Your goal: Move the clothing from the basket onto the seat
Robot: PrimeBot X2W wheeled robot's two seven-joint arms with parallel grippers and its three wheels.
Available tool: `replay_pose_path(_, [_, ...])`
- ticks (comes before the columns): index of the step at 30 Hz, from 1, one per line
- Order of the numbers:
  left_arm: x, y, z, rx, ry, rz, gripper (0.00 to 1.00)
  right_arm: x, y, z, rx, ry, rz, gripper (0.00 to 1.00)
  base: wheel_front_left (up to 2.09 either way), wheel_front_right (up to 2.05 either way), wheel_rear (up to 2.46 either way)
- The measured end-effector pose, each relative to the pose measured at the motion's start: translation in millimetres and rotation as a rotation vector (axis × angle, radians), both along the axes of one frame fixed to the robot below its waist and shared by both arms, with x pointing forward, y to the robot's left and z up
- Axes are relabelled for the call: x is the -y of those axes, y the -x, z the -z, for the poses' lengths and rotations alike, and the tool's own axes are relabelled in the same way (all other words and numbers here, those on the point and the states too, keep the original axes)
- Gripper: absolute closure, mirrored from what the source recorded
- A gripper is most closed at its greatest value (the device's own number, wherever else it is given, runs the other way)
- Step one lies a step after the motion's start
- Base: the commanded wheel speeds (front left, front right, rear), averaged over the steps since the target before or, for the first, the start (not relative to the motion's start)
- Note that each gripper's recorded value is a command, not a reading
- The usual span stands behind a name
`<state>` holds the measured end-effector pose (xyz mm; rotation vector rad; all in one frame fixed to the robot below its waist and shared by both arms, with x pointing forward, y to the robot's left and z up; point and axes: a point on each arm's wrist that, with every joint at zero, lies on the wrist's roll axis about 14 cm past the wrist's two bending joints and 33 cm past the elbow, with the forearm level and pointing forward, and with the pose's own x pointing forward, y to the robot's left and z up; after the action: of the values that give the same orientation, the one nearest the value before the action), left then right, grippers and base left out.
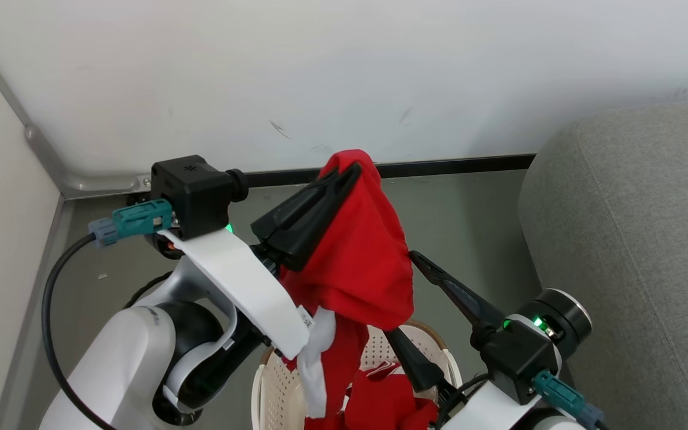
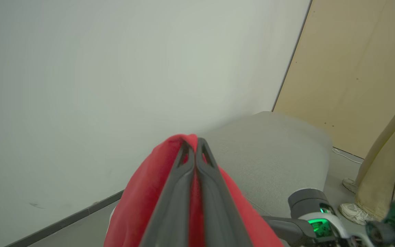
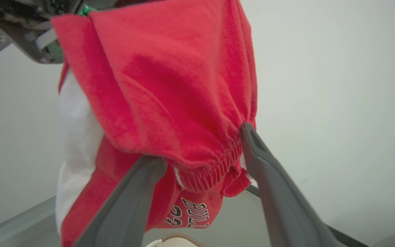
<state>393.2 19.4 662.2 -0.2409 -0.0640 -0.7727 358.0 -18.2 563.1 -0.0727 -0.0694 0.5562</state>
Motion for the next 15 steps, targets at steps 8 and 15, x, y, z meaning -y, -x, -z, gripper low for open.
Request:
replay_pose_path(8, [13.6,13.6,-11.1,-0.003,0.050,0.068,1.00,-0.7,0.0,4.8,-0.009,0.018,-0.002,0.00,0.00,0.00,0.00])
replay_pose_path(15, [21.8,26.9,-23.8,-0.006,0.095,0.125,1.00,-0.2,-1.1,7.5,-0.011,0.032,0.000,0.00,0.00,0.00,0.00])
